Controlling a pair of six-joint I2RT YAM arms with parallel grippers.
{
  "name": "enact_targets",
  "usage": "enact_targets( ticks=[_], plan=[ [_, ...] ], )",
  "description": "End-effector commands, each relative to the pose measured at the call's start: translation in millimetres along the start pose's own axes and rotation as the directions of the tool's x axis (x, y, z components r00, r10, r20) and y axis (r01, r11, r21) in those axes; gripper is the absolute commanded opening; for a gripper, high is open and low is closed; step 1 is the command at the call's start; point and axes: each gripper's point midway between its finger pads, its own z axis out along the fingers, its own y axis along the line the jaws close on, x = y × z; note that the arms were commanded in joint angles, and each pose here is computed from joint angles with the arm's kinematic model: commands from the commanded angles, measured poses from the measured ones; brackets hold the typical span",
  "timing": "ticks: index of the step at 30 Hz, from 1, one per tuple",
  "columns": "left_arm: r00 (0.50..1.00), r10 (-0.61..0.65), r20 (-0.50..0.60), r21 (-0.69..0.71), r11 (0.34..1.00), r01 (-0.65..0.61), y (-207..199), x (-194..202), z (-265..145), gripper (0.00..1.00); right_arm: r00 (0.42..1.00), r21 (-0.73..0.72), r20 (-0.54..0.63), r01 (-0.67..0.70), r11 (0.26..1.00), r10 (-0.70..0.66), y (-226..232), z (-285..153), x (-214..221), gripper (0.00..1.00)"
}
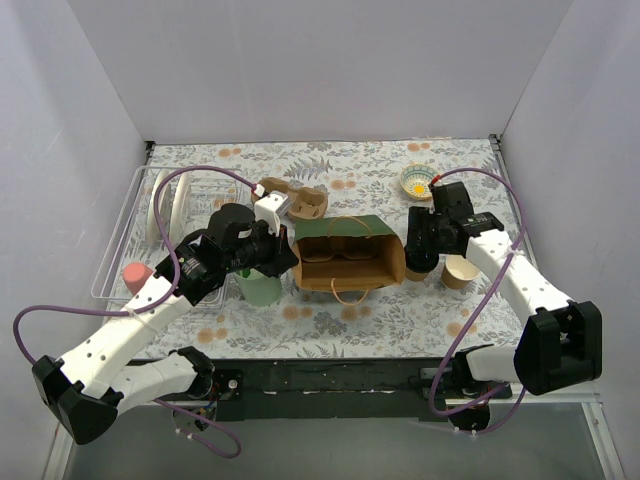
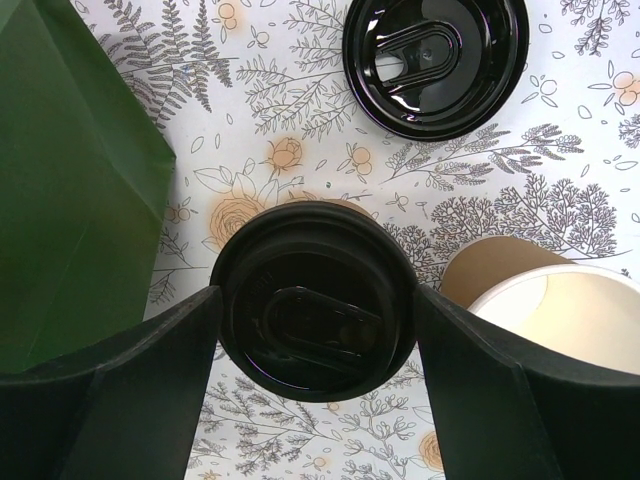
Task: Pack the takeout coffee
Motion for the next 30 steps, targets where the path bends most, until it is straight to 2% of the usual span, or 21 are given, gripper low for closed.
enact_targets(
  ticks=[1,11,12,15,30],
  plan=[
    [0.999,0.020,0.025,-0.004,1.000,-0.020,-1,-7,-5,0.00,1.000,0.024,-0.003,-0.001,1.000,0.001,-4,-1,-2,0.81],
    [0.999,0.027,0.021,-0.008,1.000,-0.027,0,-7,-5,0.00,0.999,0.001,0.049,-0.017,1.000,0.017,4,-18,-21,0.84],
    [0.999,0.027,0.016,-0.011,1.000,-0.027,1,-6,-4,0.00,0.999,0.001,0.052,-0.013,1.000,0.013,4,-19,-21,0.90],
    [0.999,0.028,0.017,-0.009,1.000,-0.027,0,-6,-4,0.00,0.999,-0.004,0.051,-0.003,1.000,0.003,6,-18,-18,0.93],
    [1.000,0.024,0.015,-0.008,1.000,-0.024,0,-5,-5,0.00,0.999,0.089,0.005,0.040,0.995,-0.041,2,-9,-7,0.90]
  ],
)
